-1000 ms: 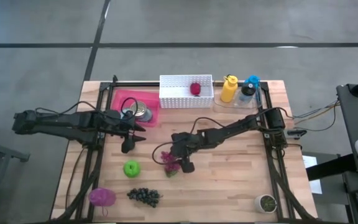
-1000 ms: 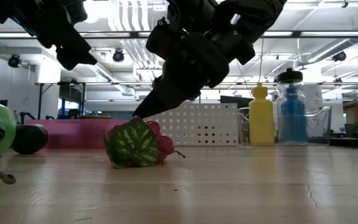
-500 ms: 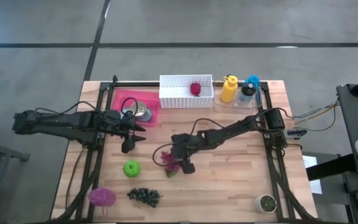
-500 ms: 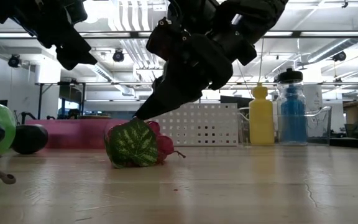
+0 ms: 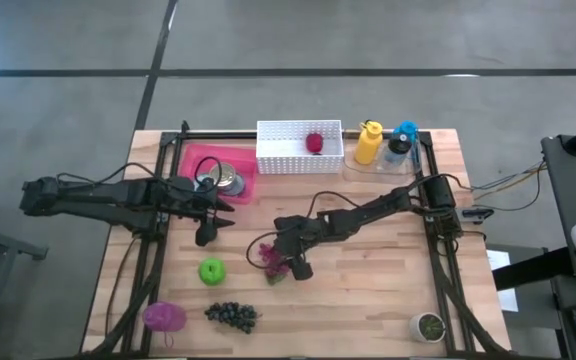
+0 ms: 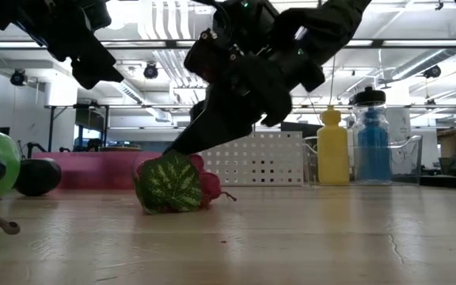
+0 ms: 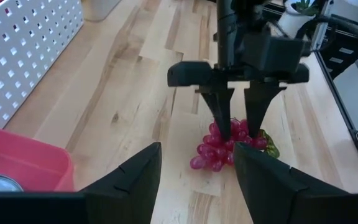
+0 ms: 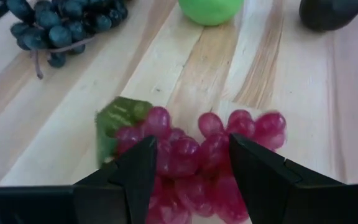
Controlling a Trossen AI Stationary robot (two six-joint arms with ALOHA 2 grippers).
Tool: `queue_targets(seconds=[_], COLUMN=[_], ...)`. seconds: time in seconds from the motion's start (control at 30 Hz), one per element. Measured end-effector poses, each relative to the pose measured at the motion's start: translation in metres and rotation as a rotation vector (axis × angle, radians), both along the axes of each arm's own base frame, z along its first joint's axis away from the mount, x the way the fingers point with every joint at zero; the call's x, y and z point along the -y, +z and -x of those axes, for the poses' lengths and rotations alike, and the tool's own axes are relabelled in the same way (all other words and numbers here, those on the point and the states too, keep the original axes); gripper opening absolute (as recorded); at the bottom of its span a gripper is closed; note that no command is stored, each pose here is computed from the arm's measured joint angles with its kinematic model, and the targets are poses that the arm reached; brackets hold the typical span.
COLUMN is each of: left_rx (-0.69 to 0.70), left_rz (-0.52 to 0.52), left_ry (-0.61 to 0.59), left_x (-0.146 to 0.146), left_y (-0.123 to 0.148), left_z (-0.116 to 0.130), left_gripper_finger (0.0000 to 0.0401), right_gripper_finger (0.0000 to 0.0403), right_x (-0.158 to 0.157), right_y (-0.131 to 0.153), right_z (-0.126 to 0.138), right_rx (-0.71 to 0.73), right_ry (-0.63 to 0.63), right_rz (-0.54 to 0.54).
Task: Pick & Place Food Item
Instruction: Put the red grapes into the white bin
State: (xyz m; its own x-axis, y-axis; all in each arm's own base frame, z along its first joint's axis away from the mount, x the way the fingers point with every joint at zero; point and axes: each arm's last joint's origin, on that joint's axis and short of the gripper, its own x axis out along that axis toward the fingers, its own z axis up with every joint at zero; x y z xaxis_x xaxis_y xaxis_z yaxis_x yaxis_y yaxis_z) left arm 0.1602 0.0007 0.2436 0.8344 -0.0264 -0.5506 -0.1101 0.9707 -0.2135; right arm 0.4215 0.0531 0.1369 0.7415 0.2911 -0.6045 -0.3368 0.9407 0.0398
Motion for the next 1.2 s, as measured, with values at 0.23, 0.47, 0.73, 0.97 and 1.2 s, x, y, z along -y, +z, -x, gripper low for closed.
queue_targets(seconds=[0.23,0.47,0.73,0.97,1.2], left_rx=[-0.001,-0.001,0.005,0.005,0.006], left_rz=[0.001,0.001,0.002,0.004,0.003], left_ry=[-0.002,-0.002,-0.003,-0.002,-0.002], left_x=[0.0002,0.0002,0.0003,0.0003,0.0004], left_y=[-0.0001,-0.0001,0.0004,0.0004,0.0005], left_z=[-0.0001,-0.0001,-0.0004,-0.0004,-0.0005], left_gripper_finger=[0.0201,0.0204,0.0205,0.0198,0.0202], right_gripper_finger=[0.0194,0.0172,0.0084,0.0015,0.0013], right_x=[-0.0007,-0.0008,-0.0007,-0.0007,-0.0007], right_y=[-0.01,-0.0073,-0.0066,-0.0066,-0.0016], right_z=[-0.006,-0.0065,-0.0071,-0.0071,-0.0064], right_rx=[-0.005,-0.001,-0.002,-0.001,0.008], right_ry=[-0.001,0.0,-0.008,-0.005,-0.005], right_rz=[-0.002,-0.001,-0.007,-0.004,-0.005])
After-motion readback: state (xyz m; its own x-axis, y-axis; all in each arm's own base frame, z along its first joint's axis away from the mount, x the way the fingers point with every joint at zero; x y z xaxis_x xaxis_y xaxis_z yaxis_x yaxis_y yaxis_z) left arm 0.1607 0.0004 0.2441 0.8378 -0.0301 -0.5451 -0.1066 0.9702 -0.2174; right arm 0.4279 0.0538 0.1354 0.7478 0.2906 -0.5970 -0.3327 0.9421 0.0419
